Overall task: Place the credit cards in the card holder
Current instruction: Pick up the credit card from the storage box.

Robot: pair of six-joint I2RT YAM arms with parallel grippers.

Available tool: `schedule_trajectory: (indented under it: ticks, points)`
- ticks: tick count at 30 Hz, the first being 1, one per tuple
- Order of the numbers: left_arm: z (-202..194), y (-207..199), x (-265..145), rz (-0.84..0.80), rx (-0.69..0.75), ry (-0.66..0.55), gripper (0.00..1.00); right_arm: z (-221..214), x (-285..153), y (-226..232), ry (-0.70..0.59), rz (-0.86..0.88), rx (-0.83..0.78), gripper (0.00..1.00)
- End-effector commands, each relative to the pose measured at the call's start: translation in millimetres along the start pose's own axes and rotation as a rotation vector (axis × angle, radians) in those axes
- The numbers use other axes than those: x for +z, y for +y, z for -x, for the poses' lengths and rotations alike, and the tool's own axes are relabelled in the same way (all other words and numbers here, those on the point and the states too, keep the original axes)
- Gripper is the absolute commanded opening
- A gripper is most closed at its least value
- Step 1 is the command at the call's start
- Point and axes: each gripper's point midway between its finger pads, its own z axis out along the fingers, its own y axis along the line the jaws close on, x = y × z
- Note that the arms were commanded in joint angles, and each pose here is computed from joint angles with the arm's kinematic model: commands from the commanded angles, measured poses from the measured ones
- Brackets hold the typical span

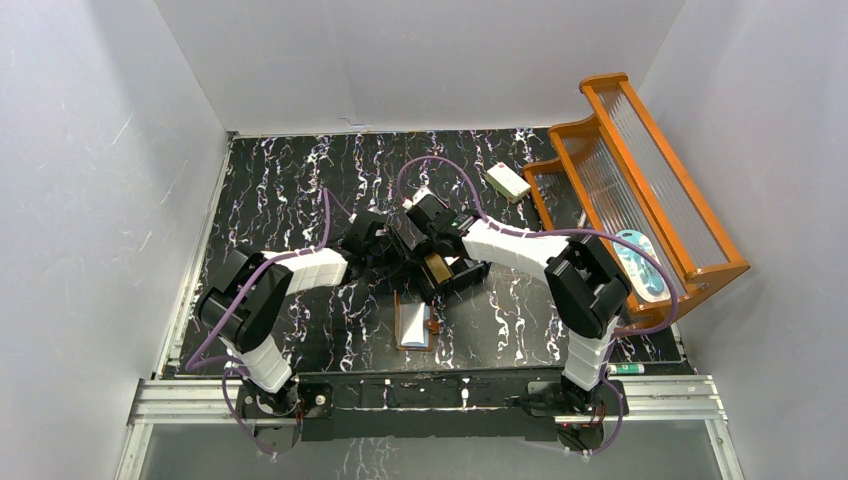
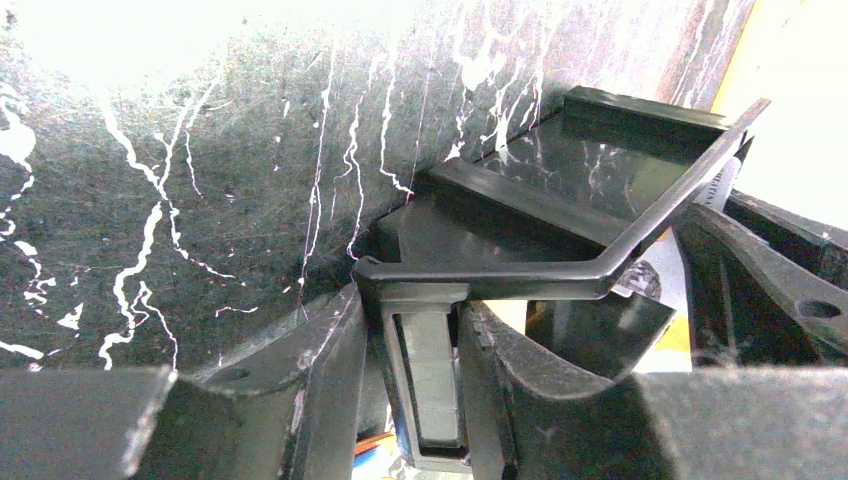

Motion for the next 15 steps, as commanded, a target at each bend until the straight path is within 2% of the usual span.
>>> schedule_trajectory:
  ticks: [1, 7, 15]
  points:
    - [-9, 30, -6, 0.100, 0.034, 0.024, 0.17, 8, -16, -46, -0.020, -0.109, 0.021, 0.10]
    - [-9, 24, -6, 0.086, 0.030, 0.029, 0.18, 21, -31, -23, -0.054, 0.078, 0.073, 0.00]
    - [2, -6, -11, 0.026, 0.075, 0.027, 0.29, 42, -62, -10, -0.158, 0.250, 0.156, 0.00]
